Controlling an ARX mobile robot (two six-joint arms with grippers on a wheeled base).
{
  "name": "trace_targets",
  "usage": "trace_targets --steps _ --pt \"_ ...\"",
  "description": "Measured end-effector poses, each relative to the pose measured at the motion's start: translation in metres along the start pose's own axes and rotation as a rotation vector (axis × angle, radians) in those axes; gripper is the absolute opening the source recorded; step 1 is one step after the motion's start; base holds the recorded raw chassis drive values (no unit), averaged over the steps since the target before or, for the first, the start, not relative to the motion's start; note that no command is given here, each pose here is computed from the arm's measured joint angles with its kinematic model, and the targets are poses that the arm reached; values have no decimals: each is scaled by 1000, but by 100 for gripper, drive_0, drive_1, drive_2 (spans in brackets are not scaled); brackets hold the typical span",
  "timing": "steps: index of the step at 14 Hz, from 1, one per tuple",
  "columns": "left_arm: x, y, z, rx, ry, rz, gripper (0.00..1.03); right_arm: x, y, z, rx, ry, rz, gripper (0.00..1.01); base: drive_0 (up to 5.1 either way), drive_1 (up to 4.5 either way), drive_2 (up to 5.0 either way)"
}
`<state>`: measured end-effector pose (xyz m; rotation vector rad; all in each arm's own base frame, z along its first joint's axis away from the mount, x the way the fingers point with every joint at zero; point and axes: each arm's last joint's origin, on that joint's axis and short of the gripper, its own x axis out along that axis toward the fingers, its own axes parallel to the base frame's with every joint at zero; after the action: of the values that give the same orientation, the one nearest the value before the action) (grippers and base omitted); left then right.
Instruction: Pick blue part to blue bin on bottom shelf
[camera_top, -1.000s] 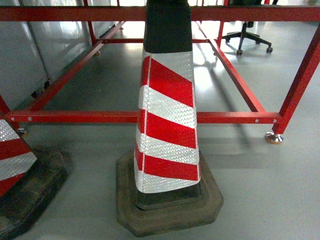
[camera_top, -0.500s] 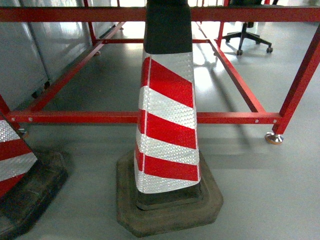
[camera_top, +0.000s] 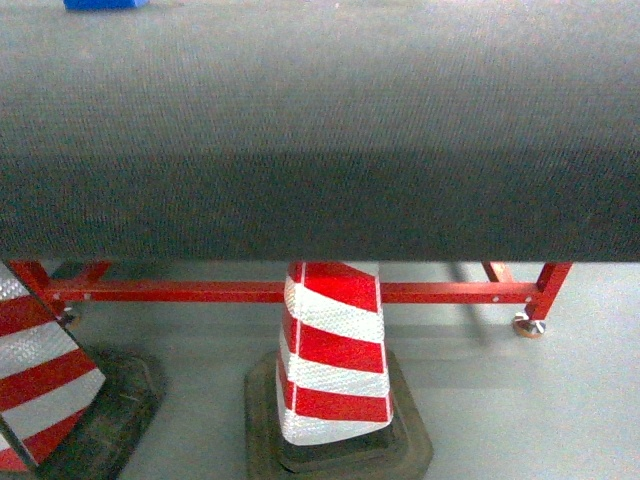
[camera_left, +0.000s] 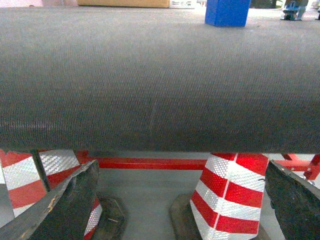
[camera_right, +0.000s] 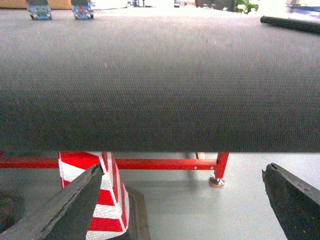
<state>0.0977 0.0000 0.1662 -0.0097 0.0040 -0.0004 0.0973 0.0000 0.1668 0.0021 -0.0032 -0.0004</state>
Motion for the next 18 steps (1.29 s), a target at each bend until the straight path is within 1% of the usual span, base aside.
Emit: trace_targets --steps 18 --pt "0 0 0 0 -3 1 98 0 0 0 -2 0 0 98 0 0 0"
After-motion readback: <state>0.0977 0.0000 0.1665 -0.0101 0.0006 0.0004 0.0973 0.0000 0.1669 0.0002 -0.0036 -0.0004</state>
